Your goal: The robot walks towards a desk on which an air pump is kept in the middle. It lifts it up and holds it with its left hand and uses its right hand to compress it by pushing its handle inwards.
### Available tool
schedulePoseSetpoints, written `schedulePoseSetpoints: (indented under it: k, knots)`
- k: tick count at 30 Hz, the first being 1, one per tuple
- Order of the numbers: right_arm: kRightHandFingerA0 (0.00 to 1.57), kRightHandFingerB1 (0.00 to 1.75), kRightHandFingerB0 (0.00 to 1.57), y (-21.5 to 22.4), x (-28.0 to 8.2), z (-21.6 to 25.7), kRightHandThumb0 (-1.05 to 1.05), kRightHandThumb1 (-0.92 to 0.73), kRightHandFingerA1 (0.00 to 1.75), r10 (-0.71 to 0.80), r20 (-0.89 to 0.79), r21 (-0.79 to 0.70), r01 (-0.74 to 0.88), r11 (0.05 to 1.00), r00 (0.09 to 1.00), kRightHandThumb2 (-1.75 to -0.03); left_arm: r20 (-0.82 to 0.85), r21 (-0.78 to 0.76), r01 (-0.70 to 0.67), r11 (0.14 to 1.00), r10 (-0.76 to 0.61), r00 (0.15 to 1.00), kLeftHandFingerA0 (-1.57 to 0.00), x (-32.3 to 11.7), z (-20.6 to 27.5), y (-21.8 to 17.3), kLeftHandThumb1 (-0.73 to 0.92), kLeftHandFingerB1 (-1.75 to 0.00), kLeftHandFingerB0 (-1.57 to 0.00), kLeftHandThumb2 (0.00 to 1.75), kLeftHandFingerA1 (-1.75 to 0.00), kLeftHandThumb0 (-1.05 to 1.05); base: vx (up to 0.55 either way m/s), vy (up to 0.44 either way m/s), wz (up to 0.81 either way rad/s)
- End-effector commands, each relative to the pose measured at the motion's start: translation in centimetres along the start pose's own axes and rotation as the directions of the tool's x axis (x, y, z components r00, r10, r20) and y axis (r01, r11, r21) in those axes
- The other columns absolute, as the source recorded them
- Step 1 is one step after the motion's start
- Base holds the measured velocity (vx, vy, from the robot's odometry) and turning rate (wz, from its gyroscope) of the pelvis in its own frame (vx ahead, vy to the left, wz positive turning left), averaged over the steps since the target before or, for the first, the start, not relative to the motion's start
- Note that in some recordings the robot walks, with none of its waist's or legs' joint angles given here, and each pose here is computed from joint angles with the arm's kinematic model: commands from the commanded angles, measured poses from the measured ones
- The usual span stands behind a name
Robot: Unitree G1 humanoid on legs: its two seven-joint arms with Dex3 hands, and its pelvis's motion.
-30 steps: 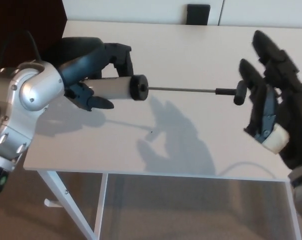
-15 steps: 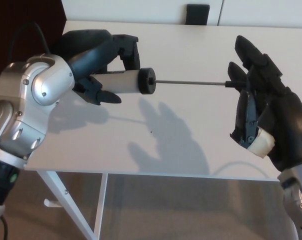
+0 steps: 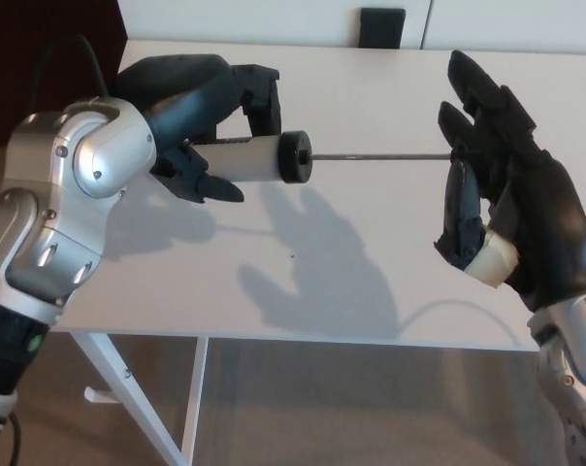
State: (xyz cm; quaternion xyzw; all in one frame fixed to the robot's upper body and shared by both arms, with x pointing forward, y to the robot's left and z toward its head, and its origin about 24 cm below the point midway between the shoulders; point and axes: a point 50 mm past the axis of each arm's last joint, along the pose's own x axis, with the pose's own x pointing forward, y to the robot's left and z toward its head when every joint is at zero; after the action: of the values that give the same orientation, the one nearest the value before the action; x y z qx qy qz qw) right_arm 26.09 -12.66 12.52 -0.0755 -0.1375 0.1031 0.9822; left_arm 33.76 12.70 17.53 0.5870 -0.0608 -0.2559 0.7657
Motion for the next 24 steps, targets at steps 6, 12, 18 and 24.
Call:
schedulePoseSetpoints:
  k: [6, 12, 18, 24]
  knots:
    - [0.0, 0.15, 0.0, 0.9, 1.6, 0.1, -0.86, -0.82, 0.15, -0.026, 0.036, -0.036, 0.027, 0.999, 0.999, -1.17, 0.031, 0.012, 0.01, 1.0, -0.011, 0.999, -0.61, 0.2, 1.0, 0.7, 0.74, -1.44, -0.57, 0.6, -1.54, -0.22, 0.0, 0.0, 0.0]
    - [0.0, 0.12, 0.0, 1.6, 2.3, -0.2, -0.87, -0.84, 0.12, -0.016, 0.019, -0.008, 0.016, 1.0, 1.0, -1.17, 0.099, 0.04, -0.012, 0.999, 0.008, 0.995, -0.62, 0.3, 2.2, 0.9, 0.74, -1.27, -0.64, 0.62, -1.39, -0.19, 0.0, 0.0, 0.0]
    - [0.0, 0.15, 0.0, 2.3, 2.9, -0.3, -0.83, -0.85, 0.15, -0.016, 0.029, 0.04, 0.015, 0.999, 0.999, -1.18, 0.103, 0.072, -0.012, 0.997, 0.005, 0.995, -0.55, 0.6, 2.9, 1.5, 0.78, -0.48, -0.59, 0.63, -0.49, -0.3, 0.0, 0.0, 0.0]
    - [0.0, 0.11, 0.0, 2.5, 3.3, -0.3, -0.87, -0.86, 0.13, -0.052, 0.038, 0.078, 0.049, 0.996, 0.998, -1.17, 0.124, 0.054, -0.05, 0.997, 0.043, 0.991, -0.68, 1.1, 3.5, 1.8, 0.73, -0.48, -0.62, 0.62, -0.57, -0.31, 0.0, 0.0, 0.0]
